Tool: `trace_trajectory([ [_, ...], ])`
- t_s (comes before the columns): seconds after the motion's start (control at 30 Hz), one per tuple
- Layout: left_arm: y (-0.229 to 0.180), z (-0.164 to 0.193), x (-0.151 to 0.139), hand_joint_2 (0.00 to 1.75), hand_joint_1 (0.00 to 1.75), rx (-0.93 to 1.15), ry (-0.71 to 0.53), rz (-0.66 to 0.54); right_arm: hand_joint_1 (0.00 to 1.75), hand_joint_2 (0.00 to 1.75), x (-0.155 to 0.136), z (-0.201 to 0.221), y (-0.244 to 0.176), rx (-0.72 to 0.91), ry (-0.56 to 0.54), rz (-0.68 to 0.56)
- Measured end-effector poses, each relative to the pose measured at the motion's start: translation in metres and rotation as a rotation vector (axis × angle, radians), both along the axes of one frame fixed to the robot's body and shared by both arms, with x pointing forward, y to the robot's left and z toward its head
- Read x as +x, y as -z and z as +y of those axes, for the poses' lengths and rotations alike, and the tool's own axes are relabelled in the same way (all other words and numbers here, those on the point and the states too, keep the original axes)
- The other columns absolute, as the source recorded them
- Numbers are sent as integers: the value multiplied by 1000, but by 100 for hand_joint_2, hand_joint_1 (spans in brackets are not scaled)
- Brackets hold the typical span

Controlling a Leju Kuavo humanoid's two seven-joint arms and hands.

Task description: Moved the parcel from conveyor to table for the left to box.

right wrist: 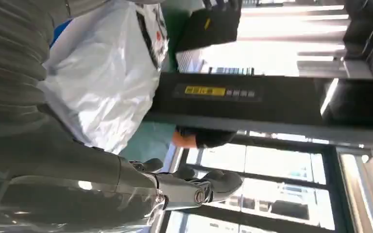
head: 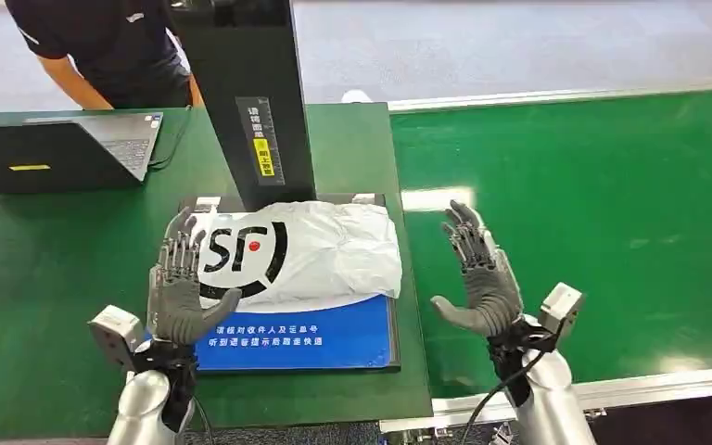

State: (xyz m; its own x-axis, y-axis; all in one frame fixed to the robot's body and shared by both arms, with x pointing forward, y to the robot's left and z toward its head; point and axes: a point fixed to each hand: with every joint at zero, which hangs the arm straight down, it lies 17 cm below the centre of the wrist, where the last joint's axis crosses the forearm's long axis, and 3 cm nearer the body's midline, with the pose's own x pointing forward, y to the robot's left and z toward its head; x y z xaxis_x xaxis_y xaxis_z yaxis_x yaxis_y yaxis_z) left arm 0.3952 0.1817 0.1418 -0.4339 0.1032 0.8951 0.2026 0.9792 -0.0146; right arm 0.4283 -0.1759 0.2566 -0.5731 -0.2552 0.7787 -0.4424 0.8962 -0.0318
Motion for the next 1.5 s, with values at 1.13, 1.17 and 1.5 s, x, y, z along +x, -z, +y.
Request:
trace_trajectory([
  [1.13, 56, -94, 3, 175, 0, 926, -134, -103, 0, 175, -16, -57, 63, -41, 214, 166],
  [1.17, 59, -95, 3, 175, 0, 931, -128, -92, 0, 175, -16, -57, 64, -42, 214, 170],
  [1.5, 103, -82, 3, 175, 0, 1017, -105, 76, 0, 175, -17, -58, 69, -50, 221, 186],
])
